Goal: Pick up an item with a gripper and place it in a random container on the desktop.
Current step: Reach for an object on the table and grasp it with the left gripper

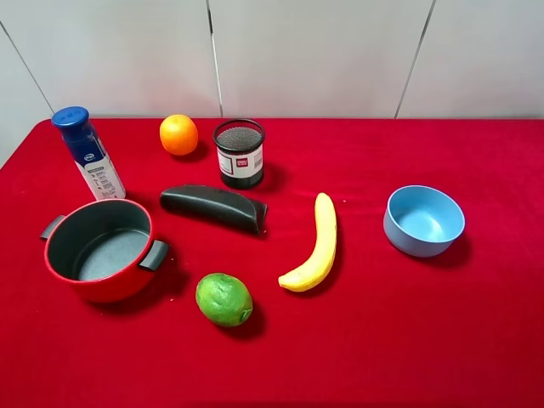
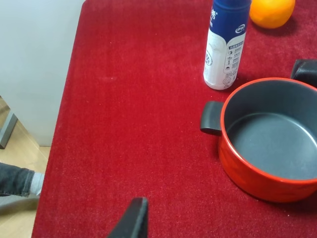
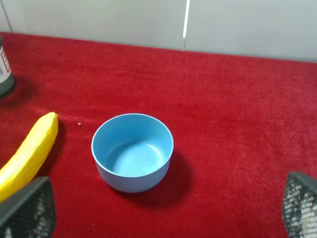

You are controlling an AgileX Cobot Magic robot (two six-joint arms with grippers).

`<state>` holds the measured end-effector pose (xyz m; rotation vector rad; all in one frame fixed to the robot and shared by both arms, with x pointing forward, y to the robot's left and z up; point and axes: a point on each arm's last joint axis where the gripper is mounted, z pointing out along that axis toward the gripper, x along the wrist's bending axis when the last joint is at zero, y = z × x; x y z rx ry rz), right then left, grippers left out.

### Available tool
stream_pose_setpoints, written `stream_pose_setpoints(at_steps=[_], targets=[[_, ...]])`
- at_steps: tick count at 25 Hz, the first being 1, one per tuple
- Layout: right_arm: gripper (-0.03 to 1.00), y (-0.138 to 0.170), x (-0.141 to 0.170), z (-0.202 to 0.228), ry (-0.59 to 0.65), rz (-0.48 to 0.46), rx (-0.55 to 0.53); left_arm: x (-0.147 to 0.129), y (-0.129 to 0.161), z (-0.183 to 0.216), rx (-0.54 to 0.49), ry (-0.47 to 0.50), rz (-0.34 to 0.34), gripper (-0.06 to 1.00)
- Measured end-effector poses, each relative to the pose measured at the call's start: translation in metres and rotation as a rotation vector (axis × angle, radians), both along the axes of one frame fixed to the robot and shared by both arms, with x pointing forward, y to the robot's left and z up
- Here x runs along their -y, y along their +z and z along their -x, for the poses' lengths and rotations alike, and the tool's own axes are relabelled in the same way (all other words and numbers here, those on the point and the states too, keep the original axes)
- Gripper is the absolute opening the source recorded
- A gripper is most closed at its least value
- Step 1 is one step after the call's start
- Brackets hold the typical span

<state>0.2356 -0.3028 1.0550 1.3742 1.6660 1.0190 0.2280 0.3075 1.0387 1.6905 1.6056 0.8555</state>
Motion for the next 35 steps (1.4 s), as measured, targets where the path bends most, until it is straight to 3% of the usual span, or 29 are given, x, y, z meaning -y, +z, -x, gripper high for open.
stream_pose_setpoints(at_steps=[35], targets=[[0.69,0.0,0.0,0.0,0.0,0.0,0.0,0.0,0.0,0.0,0.0,0.001,0.001,0.99]])
